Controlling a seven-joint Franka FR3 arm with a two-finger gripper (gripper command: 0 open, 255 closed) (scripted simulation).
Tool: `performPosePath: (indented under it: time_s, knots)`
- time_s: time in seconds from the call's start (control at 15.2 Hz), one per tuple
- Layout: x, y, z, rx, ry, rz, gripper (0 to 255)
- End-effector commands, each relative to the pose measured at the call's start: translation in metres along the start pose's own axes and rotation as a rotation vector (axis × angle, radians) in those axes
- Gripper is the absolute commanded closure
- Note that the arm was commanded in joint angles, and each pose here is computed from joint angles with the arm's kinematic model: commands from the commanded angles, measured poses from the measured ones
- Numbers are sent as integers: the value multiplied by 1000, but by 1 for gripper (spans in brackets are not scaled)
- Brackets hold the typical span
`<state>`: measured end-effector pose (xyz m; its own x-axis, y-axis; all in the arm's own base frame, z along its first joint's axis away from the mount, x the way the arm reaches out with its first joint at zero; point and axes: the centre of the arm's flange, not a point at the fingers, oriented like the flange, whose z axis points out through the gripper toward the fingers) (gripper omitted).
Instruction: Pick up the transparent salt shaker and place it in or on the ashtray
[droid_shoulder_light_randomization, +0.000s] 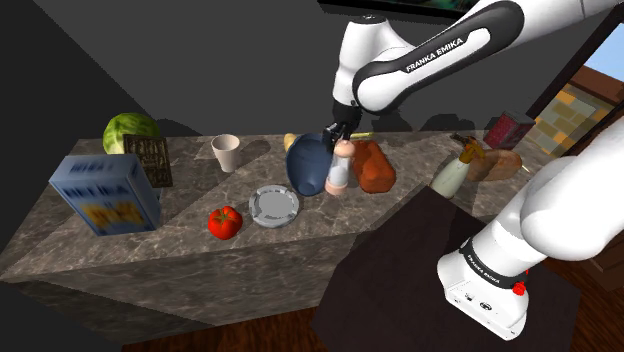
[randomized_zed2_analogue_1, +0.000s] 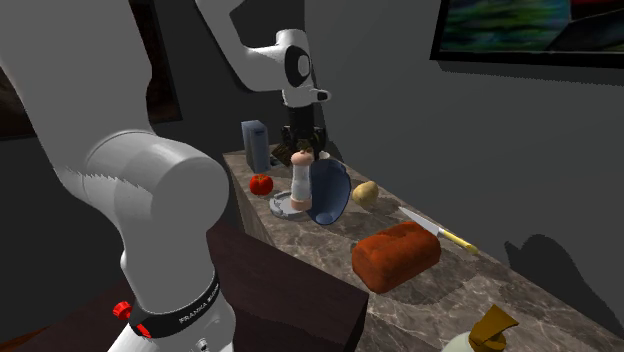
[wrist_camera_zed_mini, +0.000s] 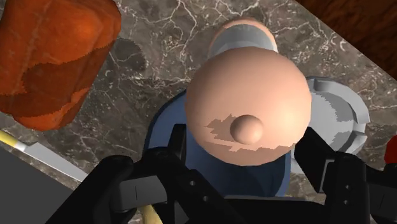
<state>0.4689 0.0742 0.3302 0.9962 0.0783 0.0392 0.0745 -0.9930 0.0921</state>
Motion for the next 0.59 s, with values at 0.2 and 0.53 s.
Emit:
performPosePath:
  time_s: [0.2, 0.53]
  knots:
    - [47, -48, -13, 1, 0, 1, 255]
    - [93, -94, -26, 1, 0, 1, 255]
